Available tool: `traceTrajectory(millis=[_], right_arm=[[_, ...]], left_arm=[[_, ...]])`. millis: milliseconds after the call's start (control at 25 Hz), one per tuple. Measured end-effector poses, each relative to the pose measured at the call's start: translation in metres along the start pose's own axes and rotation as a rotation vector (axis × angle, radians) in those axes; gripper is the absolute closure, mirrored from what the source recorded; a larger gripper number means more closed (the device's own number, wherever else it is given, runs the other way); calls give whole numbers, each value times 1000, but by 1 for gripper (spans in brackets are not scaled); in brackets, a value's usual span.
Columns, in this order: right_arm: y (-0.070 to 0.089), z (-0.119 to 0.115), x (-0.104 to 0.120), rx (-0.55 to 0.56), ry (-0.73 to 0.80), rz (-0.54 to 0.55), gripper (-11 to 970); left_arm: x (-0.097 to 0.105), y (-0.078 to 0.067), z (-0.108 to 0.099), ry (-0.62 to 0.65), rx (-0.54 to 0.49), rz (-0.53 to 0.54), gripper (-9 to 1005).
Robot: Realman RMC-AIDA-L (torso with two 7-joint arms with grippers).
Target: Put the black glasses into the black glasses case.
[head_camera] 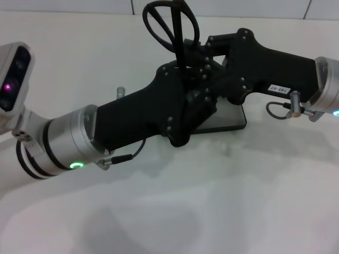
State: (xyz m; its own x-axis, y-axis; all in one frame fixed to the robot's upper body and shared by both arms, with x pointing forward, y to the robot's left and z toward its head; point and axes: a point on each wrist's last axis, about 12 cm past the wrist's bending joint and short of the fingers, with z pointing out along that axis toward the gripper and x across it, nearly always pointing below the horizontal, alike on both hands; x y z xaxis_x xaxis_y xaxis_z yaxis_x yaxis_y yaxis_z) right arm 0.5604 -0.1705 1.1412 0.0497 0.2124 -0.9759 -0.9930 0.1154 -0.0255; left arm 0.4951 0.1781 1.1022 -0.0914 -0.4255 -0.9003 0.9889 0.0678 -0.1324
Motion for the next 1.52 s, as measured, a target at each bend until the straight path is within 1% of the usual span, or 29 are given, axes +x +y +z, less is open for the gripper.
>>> traceTrajectory(millis=[280,680,800,920,1040,1160,1240,1320,1400,1520], right_arm=[[-1,2,0,-7,8,-2,893],[-3,1,1,15,20,-4,893],[-6,-2,0,33,31,-10,893],[-13,-9,-1,73,76,-35,893],[-20,-19,-11,86,160,-57,892],[-20,-22,-24,31,289,-52,892],[-19,-18,-34,1,407,-50,893],[-17,-11,-42,-12,590,-57,893],[-14,-1,-45,-6,732,-68,893],[-12,16,-43,19,950,-108,893]], left_arm=[[0,2,0,1,-17,-2,938],[-1,3,-1,3,-16,-1,937],[-3,1,-5,3,-7,-1,937],[-10,0,-16,7,15,3,937],[-21,-2,-32,18,33,-1,936],[-34,-6,-55,16,25,6,936],[-41,-10,-70,0,0,17,936],[-46,-14,-80,-18,-29,28,936],[-48,-17,-87,-33,-56,39,936],[-48,-21,-94,-42,-82,49,936]])
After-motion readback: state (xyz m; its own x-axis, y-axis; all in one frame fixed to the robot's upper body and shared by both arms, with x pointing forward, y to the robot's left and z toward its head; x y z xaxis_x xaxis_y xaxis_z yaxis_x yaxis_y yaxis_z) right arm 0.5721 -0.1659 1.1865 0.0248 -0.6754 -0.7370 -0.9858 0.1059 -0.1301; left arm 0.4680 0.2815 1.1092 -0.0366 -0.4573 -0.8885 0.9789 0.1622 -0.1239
